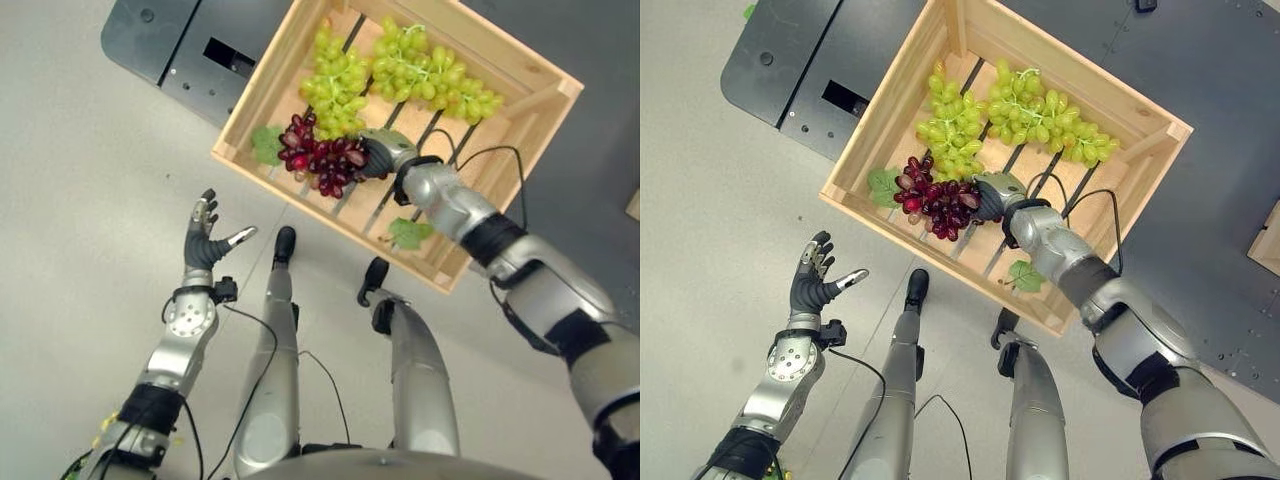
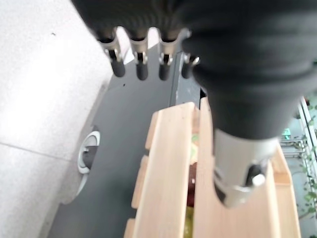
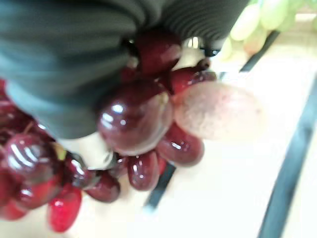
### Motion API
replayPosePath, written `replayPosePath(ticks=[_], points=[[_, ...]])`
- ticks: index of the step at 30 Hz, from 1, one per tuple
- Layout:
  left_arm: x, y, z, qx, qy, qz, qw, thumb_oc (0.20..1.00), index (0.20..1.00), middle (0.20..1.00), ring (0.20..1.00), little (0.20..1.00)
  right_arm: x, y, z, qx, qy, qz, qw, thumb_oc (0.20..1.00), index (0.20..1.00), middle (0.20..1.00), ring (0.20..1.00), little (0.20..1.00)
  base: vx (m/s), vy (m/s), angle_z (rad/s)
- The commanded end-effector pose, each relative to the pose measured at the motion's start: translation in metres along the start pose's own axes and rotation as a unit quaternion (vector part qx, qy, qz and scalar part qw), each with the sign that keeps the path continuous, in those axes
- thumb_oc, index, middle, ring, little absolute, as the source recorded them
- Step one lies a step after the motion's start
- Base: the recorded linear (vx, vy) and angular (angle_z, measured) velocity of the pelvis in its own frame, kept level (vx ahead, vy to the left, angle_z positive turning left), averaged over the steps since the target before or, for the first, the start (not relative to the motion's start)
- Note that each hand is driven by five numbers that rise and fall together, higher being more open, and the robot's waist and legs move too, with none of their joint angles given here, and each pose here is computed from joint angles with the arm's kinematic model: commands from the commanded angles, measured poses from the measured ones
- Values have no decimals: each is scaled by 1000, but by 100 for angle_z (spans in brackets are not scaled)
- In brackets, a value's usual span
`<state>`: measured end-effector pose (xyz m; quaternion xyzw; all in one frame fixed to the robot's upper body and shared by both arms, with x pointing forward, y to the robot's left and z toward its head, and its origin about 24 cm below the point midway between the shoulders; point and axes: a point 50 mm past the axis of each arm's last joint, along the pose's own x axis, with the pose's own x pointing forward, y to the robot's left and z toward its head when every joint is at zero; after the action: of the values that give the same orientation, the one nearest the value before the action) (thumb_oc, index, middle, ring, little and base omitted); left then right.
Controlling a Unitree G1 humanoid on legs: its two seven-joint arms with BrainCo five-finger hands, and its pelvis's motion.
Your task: Pick up the fruits from the basket on one side to the basket on the other side
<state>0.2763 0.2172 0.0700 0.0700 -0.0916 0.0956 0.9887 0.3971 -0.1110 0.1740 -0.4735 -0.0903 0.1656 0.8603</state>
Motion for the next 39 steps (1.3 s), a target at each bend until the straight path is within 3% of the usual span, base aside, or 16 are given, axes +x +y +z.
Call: replayPosePath(ticks=[1,2,3,7,9,14,30,39], points=[[4,12,17,-6,-40,-3,999,1000,1000,1000,1000,1000,-4,-6,13,183,-64,13,981,200,200,200,200,200,0,0,0],[4,11,17,-6,-40,-3,999,1000,1000,1000,1000,1000,-4,-6,12,183,-64,13,981,200,200,200,200,200,0,0,0],[4,13,16,-3,-39,-11,999,1000,1000,1000,1000,1000,-10,-10,13,288,-92,24,953,200,200,200,200,200,0,0,0],[3,17,13,5,-35,-11,999,1000,1000,1000,1000,1000,-29,-27,12,438,-161,9,884,200,200,200,200,200,0,0,0],[3,19,10,5,-29,-7,1000,1000,1000,1000,1000,1000,-40,-37,9,524,-203,-16,827,200,200,200,200,200,2,10,2],[2,21,6,5,-20,-6,1000,1000,1000,1000,1000,1000,-50,-42,8,569,-234,-41,788,200,200,200,200,200,0,0,0],[-10,22,-4,13,6,-33,999,1000,1000,1000,1000,1000,-59,-52,0,591,-238,-67,768,200,200,200,200,200,7,3,0],[-9,30,4,60,-12,-49,997,1000,1000,1000,1000,1000,-72,-50,-3,537,-229,-30,811,200,200,200,200,200,41,5,0]])
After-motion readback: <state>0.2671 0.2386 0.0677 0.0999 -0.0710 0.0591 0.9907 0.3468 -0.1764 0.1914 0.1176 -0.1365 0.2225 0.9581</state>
